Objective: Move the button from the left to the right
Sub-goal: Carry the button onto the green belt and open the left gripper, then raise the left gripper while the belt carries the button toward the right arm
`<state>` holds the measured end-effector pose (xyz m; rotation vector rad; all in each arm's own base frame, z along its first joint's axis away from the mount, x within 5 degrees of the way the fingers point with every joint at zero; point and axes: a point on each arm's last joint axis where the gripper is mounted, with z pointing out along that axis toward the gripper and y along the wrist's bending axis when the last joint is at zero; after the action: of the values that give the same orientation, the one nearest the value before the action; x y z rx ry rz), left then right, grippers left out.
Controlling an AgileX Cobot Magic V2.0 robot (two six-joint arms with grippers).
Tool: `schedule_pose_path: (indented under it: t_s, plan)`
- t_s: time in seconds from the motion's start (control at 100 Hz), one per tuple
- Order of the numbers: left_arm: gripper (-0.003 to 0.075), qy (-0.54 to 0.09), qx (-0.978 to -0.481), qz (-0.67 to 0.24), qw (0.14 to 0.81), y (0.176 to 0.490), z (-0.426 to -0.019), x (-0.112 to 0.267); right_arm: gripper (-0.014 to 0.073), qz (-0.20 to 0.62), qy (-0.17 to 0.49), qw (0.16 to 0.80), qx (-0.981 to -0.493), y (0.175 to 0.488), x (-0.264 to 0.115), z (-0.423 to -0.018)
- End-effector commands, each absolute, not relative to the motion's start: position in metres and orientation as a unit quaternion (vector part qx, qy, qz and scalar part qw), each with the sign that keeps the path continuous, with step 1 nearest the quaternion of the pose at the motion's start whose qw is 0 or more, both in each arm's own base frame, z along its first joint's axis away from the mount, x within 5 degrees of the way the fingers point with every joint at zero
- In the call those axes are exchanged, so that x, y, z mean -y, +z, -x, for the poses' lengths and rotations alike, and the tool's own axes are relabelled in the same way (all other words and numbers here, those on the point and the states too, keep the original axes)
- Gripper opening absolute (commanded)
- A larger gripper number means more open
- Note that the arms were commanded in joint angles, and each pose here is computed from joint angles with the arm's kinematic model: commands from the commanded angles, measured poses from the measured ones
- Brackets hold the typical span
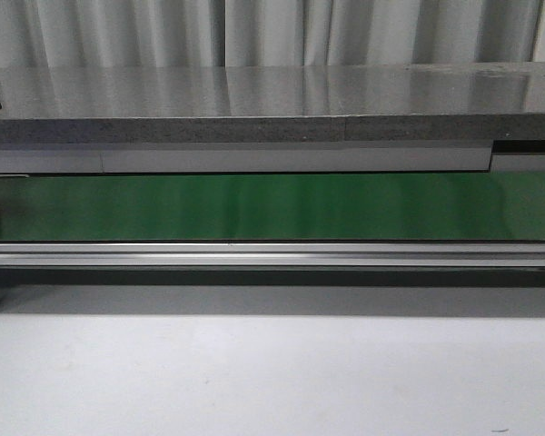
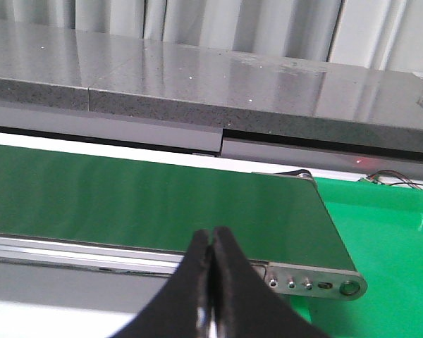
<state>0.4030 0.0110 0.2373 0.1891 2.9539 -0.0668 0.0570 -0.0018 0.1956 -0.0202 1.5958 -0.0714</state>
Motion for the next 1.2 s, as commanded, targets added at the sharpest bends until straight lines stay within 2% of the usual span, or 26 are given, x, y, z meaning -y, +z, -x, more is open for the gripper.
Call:
schedule_pose_path:
  t_s: [0.0, 0.06, 0.3, 0.61, 0.75, 0.97, 1.19]
  plan:
    - [0.0654, -0.025, -0.988, -0.065, 0.134, 0.268, -0.399, -0.008, -0.0068, 0.010, -0.036, 0.733, -0.679, 0.204, 0.002, -0.055]
    - [0.0682, -0.026, -0.988, -0.066, 0.138, 0.271, -0.398, -0.007, -0.0068, 0.010, -0.036, 0.733, -0.679, 0.204, 0.002, -0.055]
    - [0.0680, -0.021, -0.976, -0.087, 0.200, 0.311, -0.383, 0.006, -0.0068, 0.010, -0.036, 0.733, -0.679, 0.204, 0.002, -0.055]
    - [0.0677, -0.025, -0.931, -0.129, 0.341, 0.386, -0.342, 0.036, -0.0068, 0.010, -0.036, 0.733, -0.679, 0.204, 0.002, -0.055]
    - [0.0677, -0.029, -0.903, -0.142, 0.404, 0.407, -0.311, 0.045, -0.0068, 0.010, -0.036, 0.733, -0.679, 0.204, 0.002, -0.055]
    - [0.0677, -0.036, -0.867, -0.121, 0.483, 0.410, -0.252, 0.040, -0.0068, 0.010, -0.036, 0.733, -0.679, 0.204, 0.002, -0.055]
    - [0.0677, -0.036, -0.822, -0.105, 0.558, 0.389, -0.188, 0.030, -0.0068, 0.010, -0.036, 0.733, -0.679, 0.204, 0.002, -0.055]
